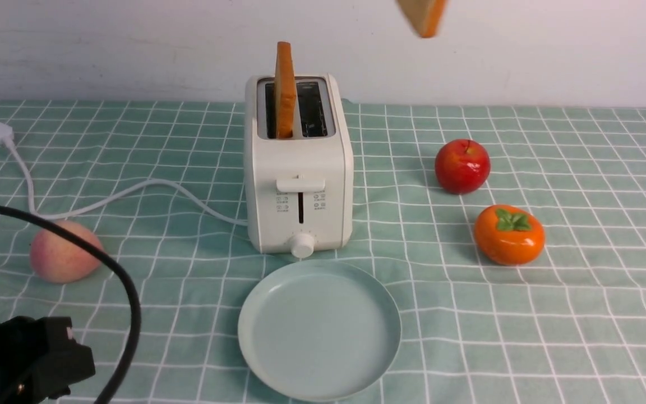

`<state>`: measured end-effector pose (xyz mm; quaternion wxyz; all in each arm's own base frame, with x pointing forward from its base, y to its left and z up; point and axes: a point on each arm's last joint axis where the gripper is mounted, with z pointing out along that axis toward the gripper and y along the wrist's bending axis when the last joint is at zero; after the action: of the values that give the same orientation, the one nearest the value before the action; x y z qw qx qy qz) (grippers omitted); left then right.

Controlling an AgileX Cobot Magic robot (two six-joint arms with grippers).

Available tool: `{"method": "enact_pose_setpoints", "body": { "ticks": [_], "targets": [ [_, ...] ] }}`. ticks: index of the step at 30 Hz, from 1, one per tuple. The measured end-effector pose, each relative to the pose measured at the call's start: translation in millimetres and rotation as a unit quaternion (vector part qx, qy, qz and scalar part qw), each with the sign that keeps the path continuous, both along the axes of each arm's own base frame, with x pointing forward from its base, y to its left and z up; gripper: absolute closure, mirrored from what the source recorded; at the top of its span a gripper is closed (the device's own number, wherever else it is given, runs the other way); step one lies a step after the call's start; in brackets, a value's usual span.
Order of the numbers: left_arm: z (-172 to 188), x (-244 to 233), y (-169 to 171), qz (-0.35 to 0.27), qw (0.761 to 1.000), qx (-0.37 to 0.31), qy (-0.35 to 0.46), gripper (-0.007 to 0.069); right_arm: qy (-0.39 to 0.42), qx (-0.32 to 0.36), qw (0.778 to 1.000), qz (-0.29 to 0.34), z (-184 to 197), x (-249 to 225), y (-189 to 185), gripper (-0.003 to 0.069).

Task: Take toasted bread from bread machine on blue coffee table place on plate.
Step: 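Place the held slice of bread on top of the slice on the plate with the right gripper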

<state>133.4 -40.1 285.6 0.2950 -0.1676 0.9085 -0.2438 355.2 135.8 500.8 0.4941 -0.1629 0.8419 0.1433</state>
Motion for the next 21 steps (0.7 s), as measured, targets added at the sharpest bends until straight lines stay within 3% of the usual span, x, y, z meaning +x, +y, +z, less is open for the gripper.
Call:
{"method": "enact_pose_setpoints", "body": {
  "ticks": [6,9,10,14,16,18,21],
  "targets": [
    [0.6,0.8,0.2,0.002,1.0,0.0,-0.005,0.0387,0.102,-0.022,0.994,-0.042,-33.8,-25.2,-23.7,0.0552],
    [0.6,0.8,0.2,0.002,1.0,0.0,-0.005,0.0387,0.215,0.055,0.974,-0.047,-96.9,-33.2,-14.1,0.0552],
    [0.6,0.8,0.2,0.002,1.0,0.0,-0.005,0.0387,0.215,0.063,0.974,-0.045,-96.1,-33.1,-12.9,0.0552],
    [0.8,0.9,0.0,0.003,1.0,-0.002,-0.006,0.0387,0.366,0.206,0.907,-0.021,-180.6,-42.1,16.5,0.0552],
    [0.8,0.8,-0.4,0.001,1.0,-0.002,-0.006,0.0387,0.395,0.257,0.882,0.009,-210.9,-45.5,34.0,0.0552],
    [0.8,0.2,-2.2,-0.006,1.0,-0.002,-0.006,0.0387,0.394,0.286,0.872,0.049,-228.5,-47.5,49.8,0.0552],
    [1.0,-0.6,-5.2,-0.015,1.0,-0.005,-0.006,0.0387,0.365,0.305,0.874,0.099,-243.1,-46.6,67.8,0.0552]
  ]
}}
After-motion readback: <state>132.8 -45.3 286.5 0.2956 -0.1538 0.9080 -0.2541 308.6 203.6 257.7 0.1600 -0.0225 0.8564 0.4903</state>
